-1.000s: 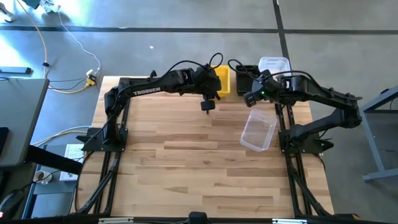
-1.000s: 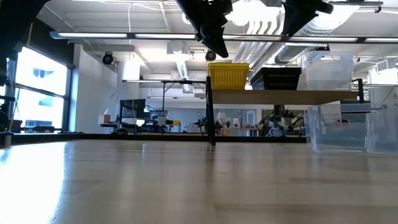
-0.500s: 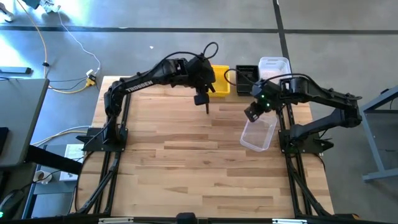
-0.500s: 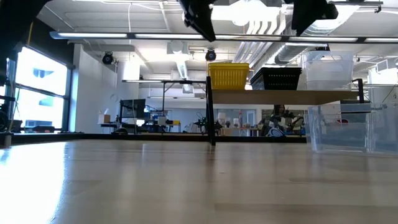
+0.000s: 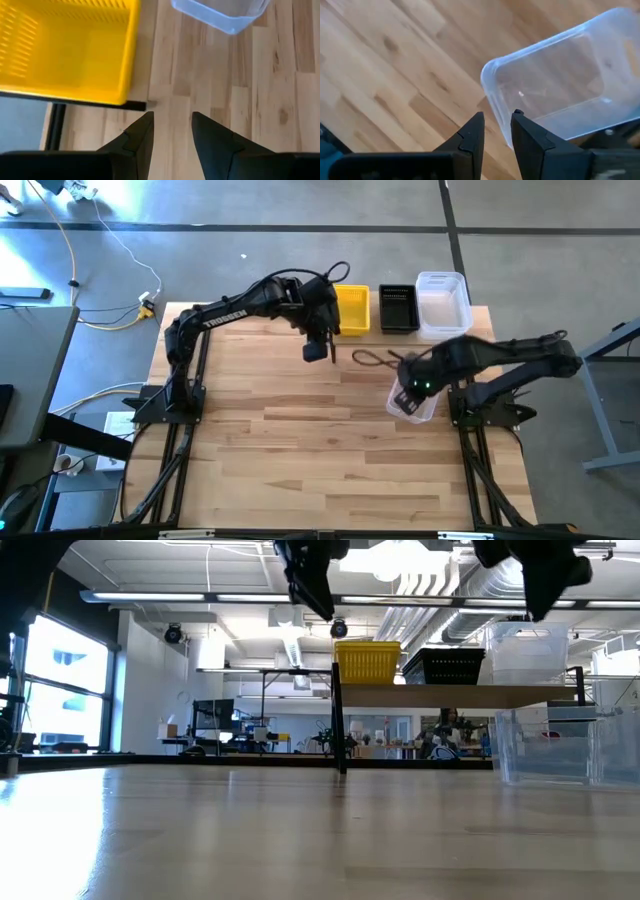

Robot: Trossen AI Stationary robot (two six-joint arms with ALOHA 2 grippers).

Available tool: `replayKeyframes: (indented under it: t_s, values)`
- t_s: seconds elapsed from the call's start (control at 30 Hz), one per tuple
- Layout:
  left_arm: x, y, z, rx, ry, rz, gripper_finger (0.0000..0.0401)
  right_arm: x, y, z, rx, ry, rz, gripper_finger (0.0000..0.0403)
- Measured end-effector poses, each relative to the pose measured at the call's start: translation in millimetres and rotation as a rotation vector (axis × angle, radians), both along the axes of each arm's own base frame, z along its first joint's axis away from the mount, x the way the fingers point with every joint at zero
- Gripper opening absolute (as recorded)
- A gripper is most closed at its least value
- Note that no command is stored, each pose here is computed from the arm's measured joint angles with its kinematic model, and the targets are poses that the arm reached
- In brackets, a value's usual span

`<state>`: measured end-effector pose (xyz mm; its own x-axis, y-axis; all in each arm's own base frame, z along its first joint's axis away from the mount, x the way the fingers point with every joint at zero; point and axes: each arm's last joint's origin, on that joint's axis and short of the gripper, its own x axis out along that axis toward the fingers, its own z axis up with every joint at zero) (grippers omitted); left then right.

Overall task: Stack baskets on shelf by color
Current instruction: Stack the transparent bin on top of the other stacked transparent bins on the shelf

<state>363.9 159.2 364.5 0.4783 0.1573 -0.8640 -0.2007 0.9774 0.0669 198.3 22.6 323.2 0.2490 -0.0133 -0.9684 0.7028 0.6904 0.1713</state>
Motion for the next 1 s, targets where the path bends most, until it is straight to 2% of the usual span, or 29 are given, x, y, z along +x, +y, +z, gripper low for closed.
replayKeyframes:
  t_s: [0.2, 0.43, 0.73, 1.0]
  values:
    - [-6.7, -10.3, -8.7, -0.019, 0.006, 0.002, 0.0122, 0.8, 15.6, -33.0, 0.085, 0.048, 0.066, 0.0083]
    - [-22.8, -26.2, -13.1, -0.03, -0.029, 0.018, 0.0122, 0.4, 21.7, -56.7, 0.069, 0.058, 0.134, 0.0096]
    - [-50.6, -41.4, -18.5, -0.03, -0.109, 0.07, 0.0122, -6.4, 20.0, -90.9, 0.064, 0.121, 0.096, 0.016]
    - [-72.9, -48.1, -25.2, -0.008, -0.204, 0.127, 0.0122, -10.6, 19.3, -116.5, 0.07, 0.127, 0.1, 0.017]
